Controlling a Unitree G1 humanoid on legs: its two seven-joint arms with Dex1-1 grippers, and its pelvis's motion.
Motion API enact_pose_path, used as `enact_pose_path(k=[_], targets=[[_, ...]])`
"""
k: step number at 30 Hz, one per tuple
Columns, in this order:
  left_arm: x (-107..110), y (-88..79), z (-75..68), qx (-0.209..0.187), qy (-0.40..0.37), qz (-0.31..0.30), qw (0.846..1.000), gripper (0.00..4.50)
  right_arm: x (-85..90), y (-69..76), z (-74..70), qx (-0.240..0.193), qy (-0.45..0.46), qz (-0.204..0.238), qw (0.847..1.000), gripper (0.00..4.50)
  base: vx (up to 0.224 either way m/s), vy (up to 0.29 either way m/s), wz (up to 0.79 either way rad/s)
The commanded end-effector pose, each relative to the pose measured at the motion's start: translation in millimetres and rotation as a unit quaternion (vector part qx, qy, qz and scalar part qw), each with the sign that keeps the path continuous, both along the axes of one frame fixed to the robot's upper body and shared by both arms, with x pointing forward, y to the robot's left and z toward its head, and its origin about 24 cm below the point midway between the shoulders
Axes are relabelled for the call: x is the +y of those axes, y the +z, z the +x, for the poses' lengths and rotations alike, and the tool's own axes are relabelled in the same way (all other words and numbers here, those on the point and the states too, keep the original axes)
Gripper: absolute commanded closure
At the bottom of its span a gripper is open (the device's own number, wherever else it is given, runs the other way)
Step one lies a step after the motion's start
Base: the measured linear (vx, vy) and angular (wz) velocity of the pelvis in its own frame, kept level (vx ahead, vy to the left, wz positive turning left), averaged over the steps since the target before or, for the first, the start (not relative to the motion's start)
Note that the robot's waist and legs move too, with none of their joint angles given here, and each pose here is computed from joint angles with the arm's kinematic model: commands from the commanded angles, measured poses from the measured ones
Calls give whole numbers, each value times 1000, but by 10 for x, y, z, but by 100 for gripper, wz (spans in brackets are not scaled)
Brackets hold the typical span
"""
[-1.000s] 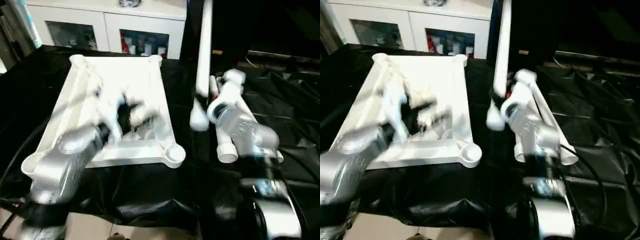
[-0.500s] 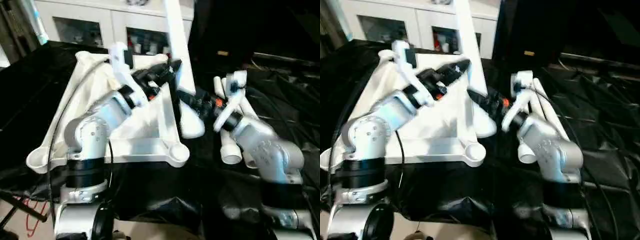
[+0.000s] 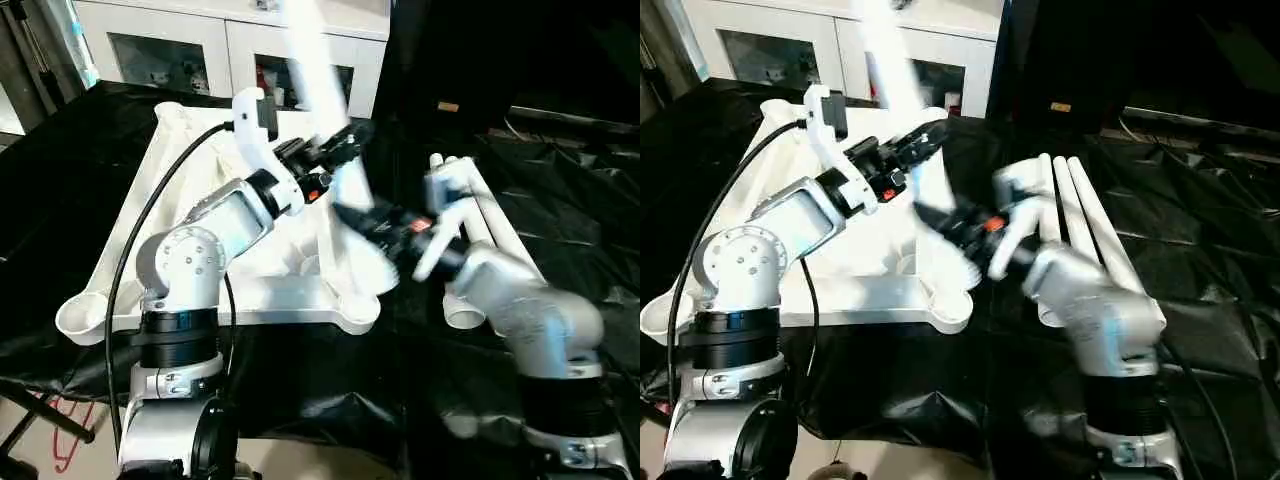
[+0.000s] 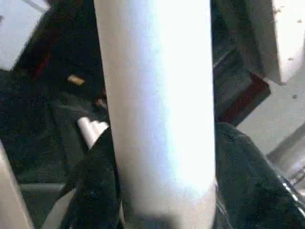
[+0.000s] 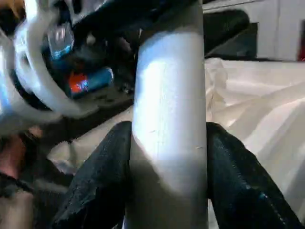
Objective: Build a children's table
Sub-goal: Pick table leg
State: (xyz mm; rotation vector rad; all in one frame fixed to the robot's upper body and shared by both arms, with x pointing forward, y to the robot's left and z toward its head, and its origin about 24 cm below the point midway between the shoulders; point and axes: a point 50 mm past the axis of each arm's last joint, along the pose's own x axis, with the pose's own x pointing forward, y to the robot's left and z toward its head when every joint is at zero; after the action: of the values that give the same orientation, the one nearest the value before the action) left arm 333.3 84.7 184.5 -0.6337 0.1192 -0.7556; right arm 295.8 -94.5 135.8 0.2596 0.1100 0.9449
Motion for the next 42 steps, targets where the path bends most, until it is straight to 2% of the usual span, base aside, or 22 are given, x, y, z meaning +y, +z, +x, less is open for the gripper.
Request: enact_pose_path(k=[1,5,6,8,14,19,21,22,23,24,26,29,31,32,34,35,38,39,41,42], targets=[[-59,60,14,8,-3,-4,1000,197,44,43,36,-40,-31,-42,998,265,0,0,0],[-53,27,65,32,19,2,999,229,78,62,122,-67,-87,-73,991,265,0,0,0],[-35,-17,92,43,33,12,998,241,107,77,147,-89,-101,-96,986,265,0,0,0],[-3,-58,113,53,49,22,997,251,182,96,143,-117,-99,-110,982,265,0,0,0],[9,-78,121,49,59,31,997,262,291,94,122,-130,-89,-107,982,265,0,0,0],[11,-80,133,45,68,33,996,262,314,99,115,-137,-88,-107,981,265,0,0,0],[22,-51,141,32,67,33,997,262,297,113,106,-135,-86,-100,982,265,0,0,0],[23,-45,139,29,65,34,997,262,293,115,104,-134,-86,-97,983,209,0,0,0],[39,1,124,-1,47,47,998,262,237,137,81,-110,-67,-63,990,195,0,0,0],[49,20,110,-17,35,56,998,262,201,136,64,-91,-50,-49,993,195,0,0,0],[59,41,60,-44,-4,78,996,262,124,119,9,-69,1,-46,997,176,0,0,0],[76,28,7,-57,-39,96,993,264,55,90,-39,-45,40,-48,997,148,0,0,0],[90,27,-6,-59,-50,96,992,264,33,87,-59,-44,55,-51,996,147,0,0,0],[137,40,-34,-73,-89,100,988,264,-16,90,-143,-23,110,-40,993,147,0,0,0],[149,45,-44,-77,-101,101,987,264,-28,94,-164,-17,123,-36,992,147,0,0,0],[148,95,-97,-91,-147,85,981,264,-48,110,-195,3,149,-19,989,147,0,0,0],[136,155,-157,-103,-188,59,975,264,-54,113,-207,13,160,-16,987,147,0,0,0],[120,216,-248,-122,-234,42,964,264,-51,98,-244,21,178,-24,984,147,0,0,0],[114,241,-288,-131,-252,36,958,264,-50,92,-260,24,186,-27,982,147,0,0,0],[101,274,-347,-143,-280,32,949,264,-42,77,-293,30,201,-33,979,147,0,0,0]])
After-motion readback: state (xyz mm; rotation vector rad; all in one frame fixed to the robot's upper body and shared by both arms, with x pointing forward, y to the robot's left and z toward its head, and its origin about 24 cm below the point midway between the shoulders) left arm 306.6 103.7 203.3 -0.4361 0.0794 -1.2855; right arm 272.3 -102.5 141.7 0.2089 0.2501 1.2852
